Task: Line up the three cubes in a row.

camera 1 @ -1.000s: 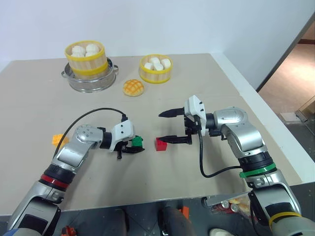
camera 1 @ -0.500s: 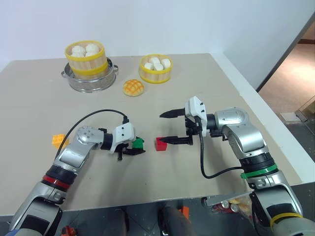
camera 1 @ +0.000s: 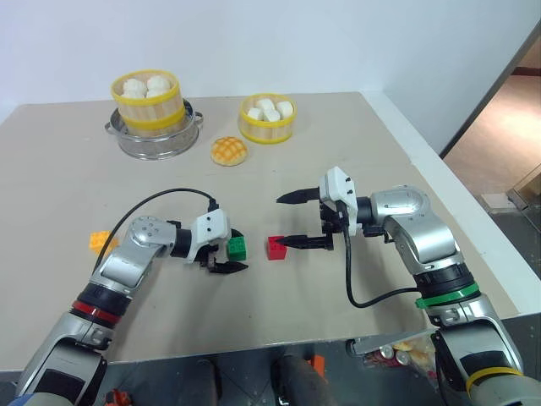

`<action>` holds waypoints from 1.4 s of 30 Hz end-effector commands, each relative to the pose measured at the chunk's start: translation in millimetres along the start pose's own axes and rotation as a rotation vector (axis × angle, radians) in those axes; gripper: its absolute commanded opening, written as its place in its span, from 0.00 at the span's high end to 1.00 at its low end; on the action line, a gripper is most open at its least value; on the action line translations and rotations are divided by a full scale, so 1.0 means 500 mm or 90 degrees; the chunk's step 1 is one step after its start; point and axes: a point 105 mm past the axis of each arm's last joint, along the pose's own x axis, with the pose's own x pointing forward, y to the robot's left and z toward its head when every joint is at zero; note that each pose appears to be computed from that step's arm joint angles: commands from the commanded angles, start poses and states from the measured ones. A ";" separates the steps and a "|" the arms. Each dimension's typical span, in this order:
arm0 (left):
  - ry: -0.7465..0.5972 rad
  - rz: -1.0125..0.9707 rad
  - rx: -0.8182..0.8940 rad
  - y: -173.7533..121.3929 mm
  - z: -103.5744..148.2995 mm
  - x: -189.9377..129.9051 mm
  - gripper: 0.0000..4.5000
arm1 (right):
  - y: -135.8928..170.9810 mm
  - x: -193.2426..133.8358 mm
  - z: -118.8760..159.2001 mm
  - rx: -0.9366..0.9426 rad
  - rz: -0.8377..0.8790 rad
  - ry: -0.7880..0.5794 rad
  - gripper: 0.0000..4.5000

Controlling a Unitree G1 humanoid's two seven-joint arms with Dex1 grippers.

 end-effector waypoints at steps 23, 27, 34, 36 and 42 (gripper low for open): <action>-0.114 0.529 -0.107 0.118 0.067 -0.362 0.01 | -0.014 -0.017 0.027 -0.035 -0.018 -0.012 0.00; -0.121 0.708 -0.155 0.110 0.035 -0.394 0.01 | -0.017 -0.015 0.024 -0.036 -0.009 -0.009 0.00; -0.204 0.948 -0.287 0.055 0.014 -0.420 0.01 | -0.022 -0.015 0.021 -0.039 0.008 -0.006 0.00; -0.188 0.984 -0.323 0.036 -0.006 -0.423 0.01 | -0.023 -0.014 0.023 -0.038 0.013 -0.010 0.00; -0.141 0.997 -0.394 -0.006 -0.071 -0.401 0.01 | -0.033 -0.009 0.073 0.016 0.005 -0.116 0.00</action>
